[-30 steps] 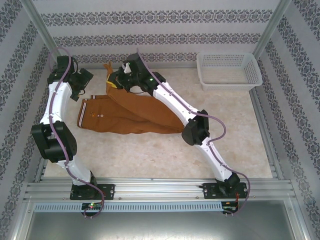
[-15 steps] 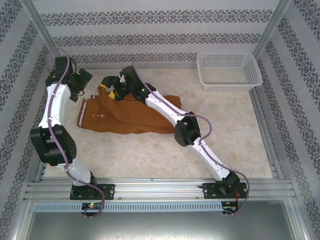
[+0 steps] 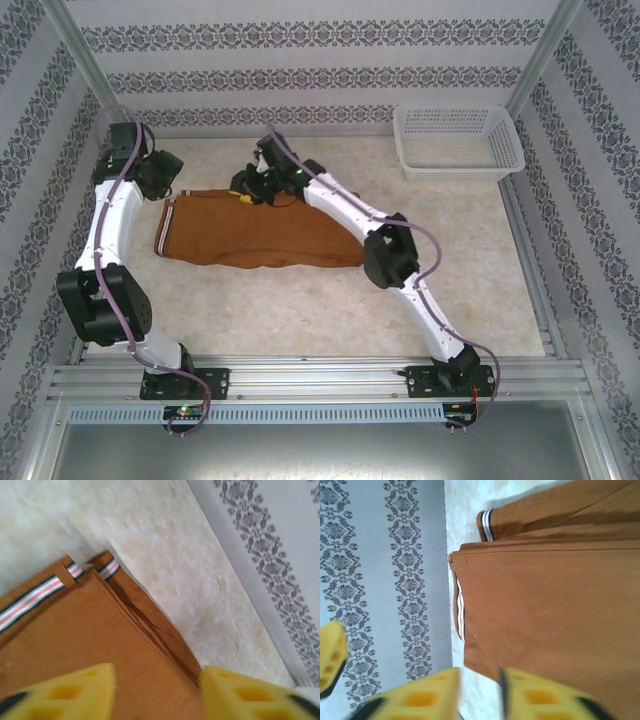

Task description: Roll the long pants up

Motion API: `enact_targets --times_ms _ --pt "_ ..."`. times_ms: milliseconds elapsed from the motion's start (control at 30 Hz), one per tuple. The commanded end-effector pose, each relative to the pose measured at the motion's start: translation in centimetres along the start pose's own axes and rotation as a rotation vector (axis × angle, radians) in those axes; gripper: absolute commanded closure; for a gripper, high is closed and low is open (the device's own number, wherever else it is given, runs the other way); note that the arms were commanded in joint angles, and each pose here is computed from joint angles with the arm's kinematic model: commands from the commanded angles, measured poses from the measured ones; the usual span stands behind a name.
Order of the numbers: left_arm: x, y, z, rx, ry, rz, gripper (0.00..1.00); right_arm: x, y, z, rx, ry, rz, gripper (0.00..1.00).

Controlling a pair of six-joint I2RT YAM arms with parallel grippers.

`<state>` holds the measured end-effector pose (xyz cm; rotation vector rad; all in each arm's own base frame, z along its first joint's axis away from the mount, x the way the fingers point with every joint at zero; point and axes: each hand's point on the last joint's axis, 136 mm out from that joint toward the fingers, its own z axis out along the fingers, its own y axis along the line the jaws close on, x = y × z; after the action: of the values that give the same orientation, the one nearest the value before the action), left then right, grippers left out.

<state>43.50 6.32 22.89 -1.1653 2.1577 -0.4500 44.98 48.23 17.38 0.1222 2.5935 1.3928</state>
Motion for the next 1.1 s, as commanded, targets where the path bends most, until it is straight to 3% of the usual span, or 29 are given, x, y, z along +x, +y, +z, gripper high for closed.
enact_targets --times_ms 0,100,233,400,633,833,933,1067 --pt "3.6 -2.1 1.7 0.063 0.071 0.057 1.00 -2.7 -0.4 -9.0 0.137 -0.098 -0.213 1.00" --pt "7.7 -1.9 4.7 0.025 0.146 0.074 1.00 -3.5 -4.9 -12.3 0.293 -0.091 -0.256 1.00" --pt "13.3 -1.2 7.8 -0.040 0.210 0.049 1.00 -2.9 -10.9 -13.2 0.364 -0.008 -0.179 1.00" --pt "19.6 -2.7 7.5 -0.055 0.236 0.072 1.00 -1.1 -14.7 -11.9 0.393 0.029 -0.138 1.00" --pt "27.6 -3.0 7.5 -0.100 0.371 0.125 1.00 1.2 -20.4 -9.3 0.463 0.144 -0.082 1.00" --pt "31.0 4.4 8.7 -0.358 0.430 0.122 1.00 1.8 -22.7 -9.4 0.481 0.153 -0.050 1.00" --pt "30.5 8.1 7.9 -0.493 0.368 0.112 1.00 1.8 -23.4 -9.9 0.498 0.154 -0.048 1.00" --pt "30.4 11.1 7.8 -0.575 0.327 0.085 1.00 2.1 -24.2 -10.2 0.508 0.166 -0.039 1.00"
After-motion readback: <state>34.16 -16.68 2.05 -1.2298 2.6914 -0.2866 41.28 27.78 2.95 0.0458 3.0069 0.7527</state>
